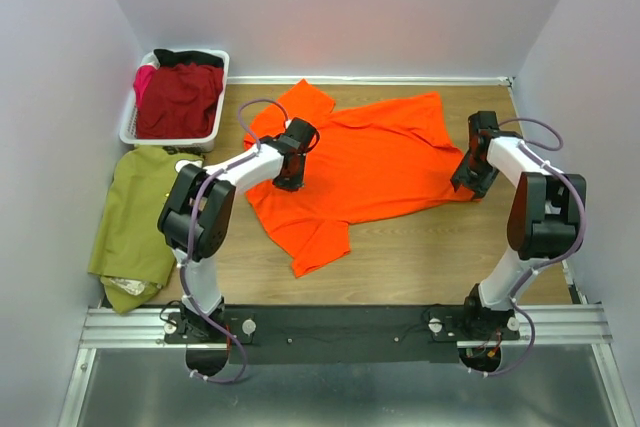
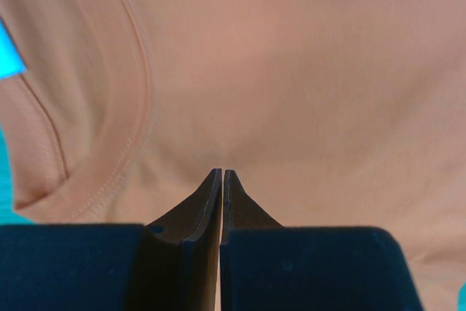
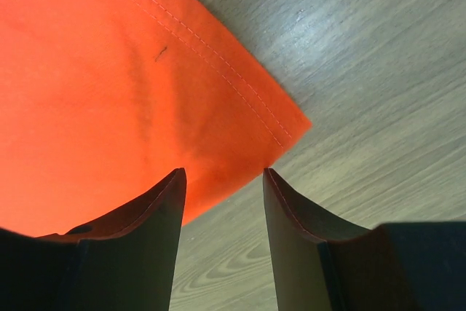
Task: Fold and stack the t-shirts
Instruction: Flatten out the tshirt
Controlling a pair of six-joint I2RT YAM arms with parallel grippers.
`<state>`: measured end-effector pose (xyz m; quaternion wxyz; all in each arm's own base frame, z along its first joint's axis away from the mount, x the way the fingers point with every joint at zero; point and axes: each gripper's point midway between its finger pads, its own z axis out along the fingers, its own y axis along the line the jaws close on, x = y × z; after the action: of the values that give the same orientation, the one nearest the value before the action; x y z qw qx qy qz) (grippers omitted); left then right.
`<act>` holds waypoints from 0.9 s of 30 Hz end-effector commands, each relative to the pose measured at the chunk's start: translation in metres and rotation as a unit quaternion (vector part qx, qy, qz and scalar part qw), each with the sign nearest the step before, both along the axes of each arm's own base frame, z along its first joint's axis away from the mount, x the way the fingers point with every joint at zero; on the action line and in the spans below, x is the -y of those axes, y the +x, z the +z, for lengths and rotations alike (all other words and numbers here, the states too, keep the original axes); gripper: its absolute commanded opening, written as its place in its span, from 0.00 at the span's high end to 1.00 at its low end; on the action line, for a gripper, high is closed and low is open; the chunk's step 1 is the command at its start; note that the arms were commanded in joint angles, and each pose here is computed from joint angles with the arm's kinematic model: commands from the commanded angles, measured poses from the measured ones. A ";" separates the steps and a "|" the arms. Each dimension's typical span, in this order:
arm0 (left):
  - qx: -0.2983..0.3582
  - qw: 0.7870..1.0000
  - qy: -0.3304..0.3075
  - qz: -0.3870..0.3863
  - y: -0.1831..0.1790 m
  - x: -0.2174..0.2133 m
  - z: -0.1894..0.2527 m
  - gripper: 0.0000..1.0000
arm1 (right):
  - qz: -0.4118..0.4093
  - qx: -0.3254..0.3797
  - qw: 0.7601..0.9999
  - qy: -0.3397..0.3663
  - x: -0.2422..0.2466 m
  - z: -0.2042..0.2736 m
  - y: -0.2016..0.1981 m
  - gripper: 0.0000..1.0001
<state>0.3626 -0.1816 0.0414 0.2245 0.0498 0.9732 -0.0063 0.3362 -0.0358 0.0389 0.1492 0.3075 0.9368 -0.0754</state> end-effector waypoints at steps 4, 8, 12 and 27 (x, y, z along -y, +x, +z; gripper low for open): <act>-0.040 0.999 -0.031 -0.015 -0.043 0.001 -0.002 0.87 | -0.009 -0.021 1.000 -0.002 0.004 -0.018 0.000 0.45; -0.068 0.998 -0.010 0.008 -0.058 -0.011 -0.017 0.87 | -0.004 -0.041 0.999 -0.013 0.013 -0.029 0.000 0.46; -0.091 0.994 0.020 0.050 -0.053 -0.019 -0.031 0.87 | -0.005 -0.052 0.999 -0.012 0.014 -0.036 -0.003 0.46; -0.081 0.981 -0.002 0.176 0.052 -0.090 -0.047 0.86 | -0.015 -0.052 0.999 -0.004 0.014 -0.053 0.032 0.46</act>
<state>0.3893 -0.1204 0.0223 0.1552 -0.1037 0.9824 -0.0089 0.3582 -0.0402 0.0177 0.1194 0.3024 0.9423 -0.0793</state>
